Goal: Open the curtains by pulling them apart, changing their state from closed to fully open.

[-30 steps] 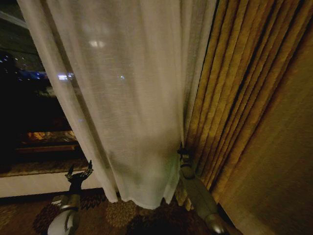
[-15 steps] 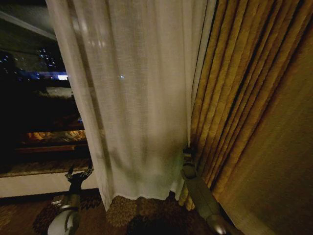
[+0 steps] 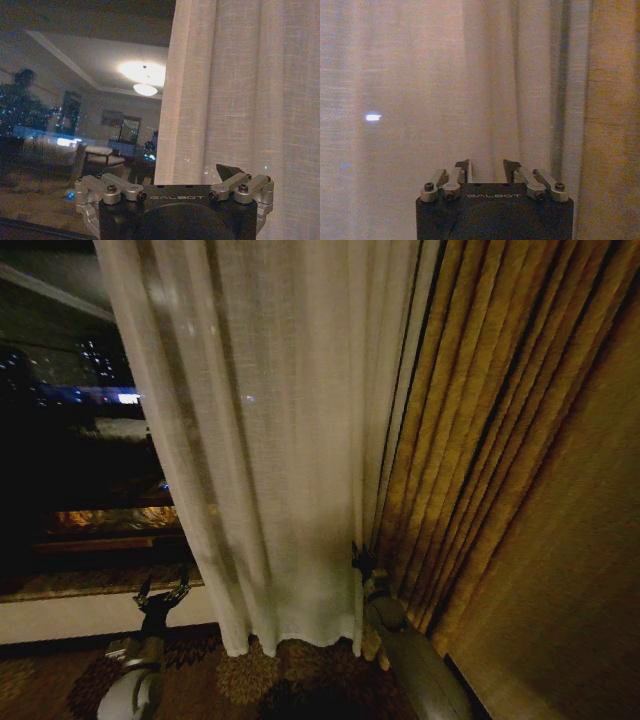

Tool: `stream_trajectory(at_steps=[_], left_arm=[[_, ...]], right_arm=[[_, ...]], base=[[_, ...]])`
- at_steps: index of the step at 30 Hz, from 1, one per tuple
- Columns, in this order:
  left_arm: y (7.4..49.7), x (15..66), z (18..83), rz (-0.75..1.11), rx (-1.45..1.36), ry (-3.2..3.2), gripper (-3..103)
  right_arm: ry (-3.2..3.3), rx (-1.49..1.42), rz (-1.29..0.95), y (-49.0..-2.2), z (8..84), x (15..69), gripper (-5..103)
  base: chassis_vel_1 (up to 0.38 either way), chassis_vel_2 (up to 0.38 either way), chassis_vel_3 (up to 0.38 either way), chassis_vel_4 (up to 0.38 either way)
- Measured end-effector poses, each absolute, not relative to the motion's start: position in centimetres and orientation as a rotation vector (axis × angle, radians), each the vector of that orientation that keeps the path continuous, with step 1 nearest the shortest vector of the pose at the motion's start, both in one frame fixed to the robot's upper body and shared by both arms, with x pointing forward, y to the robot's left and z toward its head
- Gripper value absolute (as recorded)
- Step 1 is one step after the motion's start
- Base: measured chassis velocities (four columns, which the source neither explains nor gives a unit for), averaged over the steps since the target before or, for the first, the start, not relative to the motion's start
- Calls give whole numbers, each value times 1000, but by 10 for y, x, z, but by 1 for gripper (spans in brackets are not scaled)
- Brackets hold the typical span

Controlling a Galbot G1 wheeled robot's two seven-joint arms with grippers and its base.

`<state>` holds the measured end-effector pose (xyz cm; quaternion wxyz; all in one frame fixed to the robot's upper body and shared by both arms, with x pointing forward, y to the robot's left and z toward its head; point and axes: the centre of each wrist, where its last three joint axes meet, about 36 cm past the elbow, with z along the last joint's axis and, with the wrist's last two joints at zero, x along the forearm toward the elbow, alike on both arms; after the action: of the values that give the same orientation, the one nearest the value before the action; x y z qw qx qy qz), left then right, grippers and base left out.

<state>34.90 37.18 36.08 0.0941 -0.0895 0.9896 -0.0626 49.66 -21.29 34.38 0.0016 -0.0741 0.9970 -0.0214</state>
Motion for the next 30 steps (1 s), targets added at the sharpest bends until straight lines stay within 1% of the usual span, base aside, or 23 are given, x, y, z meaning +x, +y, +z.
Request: stream_trajectory(at_steps=[3, 5, 9, 10, 11, 12, 13, 16, 17, 19, 24, 30], left_arm=[[372, 349, 361, -186, -265, 2935, 100], [372, 349, 361, -186, -265, 2935, 100], [372, 349, 361, -186, -265, 2935, 100], [372, 349, 361, -186, -265, 2935, 100], [372, 349, 361, -186, -265, 2935, 100], [372, 349, 361, -186, -265, 2935, 100], [372, 349, 361, -186, -265, 2935, 100], [372, 349, 361, -186, -265, 2935, 100], [372, 349, 361, -186, -265, 2935, 100], [372, 349, 361, -186, -265, 2935, 100], [372, 349, 361, -186, -265, 2935, 100], [372, 349, 361, -186, -265, 2935, 100]], right_arm=[[3096, -303, -80, -215, 342, 484, 55], [3092, -306, -81, -215, 341, 484, 55], [3071, -302, -73, -215, 341, 481, 77], [3071, -302, -73, -215, 341, 481, 77], [3068, -302, -76, -214, 341, 481, 82], [3066, -302, -80, -214, 341, 481, 82], [3064, -303, -81, -213, 340, 481, 93], [3064, -303, -83, -212, 340, 480, 93], [3061, -304, -94, -212, 339, 480, 99], [3059, -304, -103, -212, 339, 480, 100], [3057, -308, -113, -211, 339, 480, 100], [3043, -319, -117, -210, 343, 483, 100]], base=[[0, 0, 0, 0], [0, 0, 0, 0], [0, 0, 0, 0], [0, 0, 0, 0], [0, 0, 0, 0], [0, 0, 0, 0], [0, 0, 0, 0], [0, 0, 0, 0], [0, 0, 0, 0], [0, 0, 0, 0], [59, 74, -53, -61], [171, 158, -142, -167]])
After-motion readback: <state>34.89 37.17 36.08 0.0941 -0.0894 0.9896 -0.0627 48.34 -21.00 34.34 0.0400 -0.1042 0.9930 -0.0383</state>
